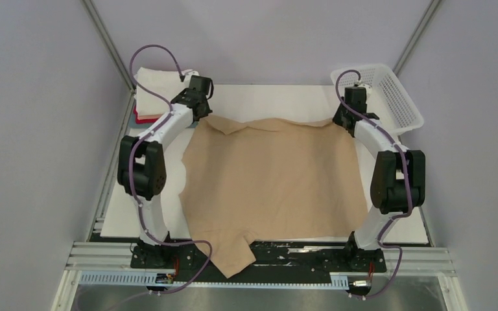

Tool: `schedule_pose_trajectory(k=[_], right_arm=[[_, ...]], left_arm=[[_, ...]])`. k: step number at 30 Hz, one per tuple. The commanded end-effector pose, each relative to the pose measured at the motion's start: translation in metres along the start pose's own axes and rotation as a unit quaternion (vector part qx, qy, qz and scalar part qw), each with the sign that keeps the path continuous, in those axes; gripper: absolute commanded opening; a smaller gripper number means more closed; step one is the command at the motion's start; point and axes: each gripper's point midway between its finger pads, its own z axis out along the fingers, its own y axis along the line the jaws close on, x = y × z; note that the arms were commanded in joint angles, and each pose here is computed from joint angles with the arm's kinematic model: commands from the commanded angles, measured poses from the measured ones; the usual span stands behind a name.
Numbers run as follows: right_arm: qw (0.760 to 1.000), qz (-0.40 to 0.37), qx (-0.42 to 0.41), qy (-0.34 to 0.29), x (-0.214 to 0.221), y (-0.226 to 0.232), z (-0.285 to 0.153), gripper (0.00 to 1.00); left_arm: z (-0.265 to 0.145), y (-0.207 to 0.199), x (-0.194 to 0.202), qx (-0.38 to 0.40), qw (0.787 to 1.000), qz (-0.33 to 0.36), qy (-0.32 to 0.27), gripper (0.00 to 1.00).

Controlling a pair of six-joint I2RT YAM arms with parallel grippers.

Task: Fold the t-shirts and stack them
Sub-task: Fold the flattened tshirt in 1/3 of the way

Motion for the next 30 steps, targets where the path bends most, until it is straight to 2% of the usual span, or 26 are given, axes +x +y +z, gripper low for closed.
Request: schedule_pose_trajectory(k=[1, 8, 15, 23, 30], right_arm=[[0.999, -0.003, 0.001, -0.034, -0.024, -0.005, -0.025, 0.03], [1.0, -0.018, 0.006, -0.025, -0.022, -0.01, -0.036, 0.04], [0.999, -0.03, 0.013, -0.02, -0.023, -0.014, -0.046, 0.04], [0.997, -0.059, 0.042, -0.003, -0.019, -0.027, -0.051, 0.06], [0.997, -0.072, 0.029, 0.023, -0.004, -0.026, -0.049, 0.08]], left_arm=[[-0.069, 0.02, -0.017, -0.014, 0.994, -0.104, -0.03, 0.0], [-0.128, 0.05, 0.054, -0.093, 0.988, -0.126, -0.001, 0.0], [-0.165, 0.067, 0.091, -0.157, 0.981, -0.114, 0.015, 0.0], [-0.177, 0.074, 0.117, -0.147, 0.982, -0.11, 0.04, 0.0], [-0.18, 0.066, 0.147, -0.086, 0.985, -0.125, 0.077, 0.0]])
